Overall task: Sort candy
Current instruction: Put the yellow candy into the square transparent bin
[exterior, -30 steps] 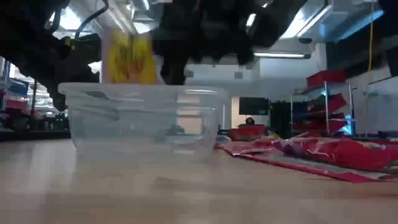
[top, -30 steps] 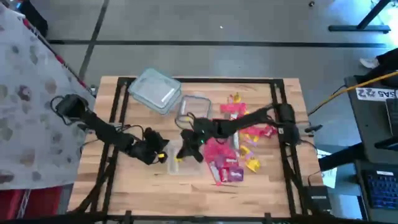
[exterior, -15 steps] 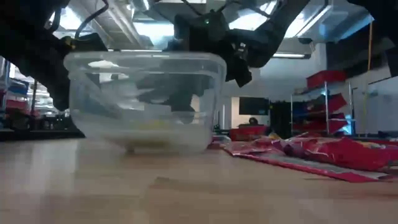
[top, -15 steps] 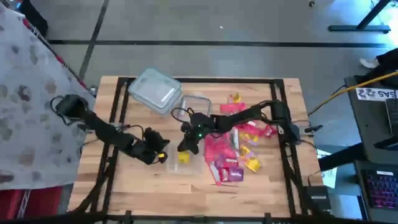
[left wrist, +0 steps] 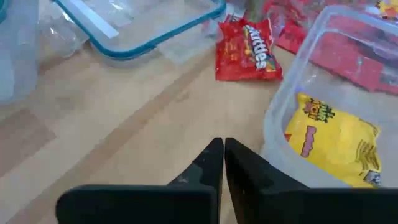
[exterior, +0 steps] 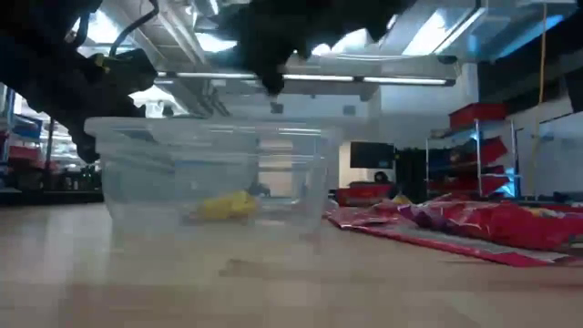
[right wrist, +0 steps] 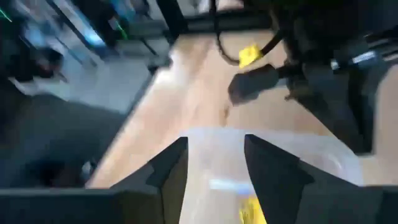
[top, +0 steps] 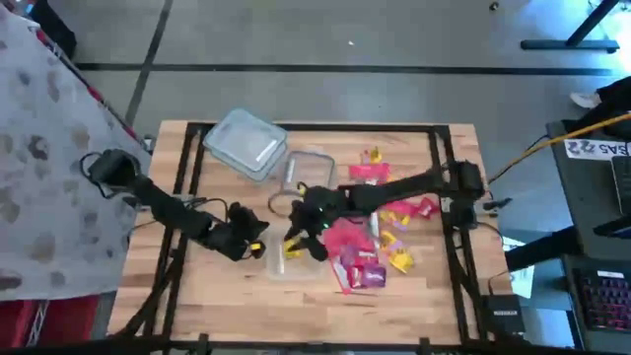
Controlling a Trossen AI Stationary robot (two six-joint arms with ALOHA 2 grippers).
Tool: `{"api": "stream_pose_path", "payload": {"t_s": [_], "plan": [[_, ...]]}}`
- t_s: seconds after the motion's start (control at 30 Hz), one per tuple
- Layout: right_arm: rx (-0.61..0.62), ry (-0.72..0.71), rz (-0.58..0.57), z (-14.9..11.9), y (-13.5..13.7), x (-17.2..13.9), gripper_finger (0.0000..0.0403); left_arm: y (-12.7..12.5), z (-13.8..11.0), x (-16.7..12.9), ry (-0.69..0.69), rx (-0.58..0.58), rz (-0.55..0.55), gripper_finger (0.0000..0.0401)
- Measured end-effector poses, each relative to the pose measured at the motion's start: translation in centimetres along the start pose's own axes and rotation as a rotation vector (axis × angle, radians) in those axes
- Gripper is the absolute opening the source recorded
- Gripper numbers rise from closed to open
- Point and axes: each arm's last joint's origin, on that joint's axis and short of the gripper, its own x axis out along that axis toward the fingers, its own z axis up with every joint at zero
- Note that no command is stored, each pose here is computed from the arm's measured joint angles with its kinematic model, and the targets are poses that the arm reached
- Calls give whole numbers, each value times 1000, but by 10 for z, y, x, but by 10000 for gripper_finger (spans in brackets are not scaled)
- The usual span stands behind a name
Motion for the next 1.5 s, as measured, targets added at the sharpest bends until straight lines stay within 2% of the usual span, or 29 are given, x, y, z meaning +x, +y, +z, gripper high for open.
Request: {"api": "stream_pose_path", "payload": {"t_s": [0.1,0.23,0.4,0.53,0.7,0.77,0.87,1.07,1.3,1.5], "plan": [[16,236,-25,-20,38,-13,132,0,0,0,2,0,-2,0],[145,523,-100,-57,79,-27,129,0,0,0,3,-2,-2,0],[264,827,-273,-117,109,-32,128,0,0,0,1,-14,-4,0],[304,923,-325,-152,121,-36,136,0,0,0,1,-13,-3,0],[289,937,-343,-170,129,-39,172,0,0,0,2,2,-2,0],[221,935,-316,-172,133,-39,193,0,0,0,2,2,-2,0],[43,925,-305,-176,144,-39,219,0,0,0,2,4,-1,0],[-302,909,-405,-192,168,-49,229,0,0,0,2,3,-1,0],[-469,933,-445,-232,177,-55,229,0,0,0,2,1,-1,0],[-543,846,-571,-242,174,-44,229,0,0,0,2,0,0,0]]}}
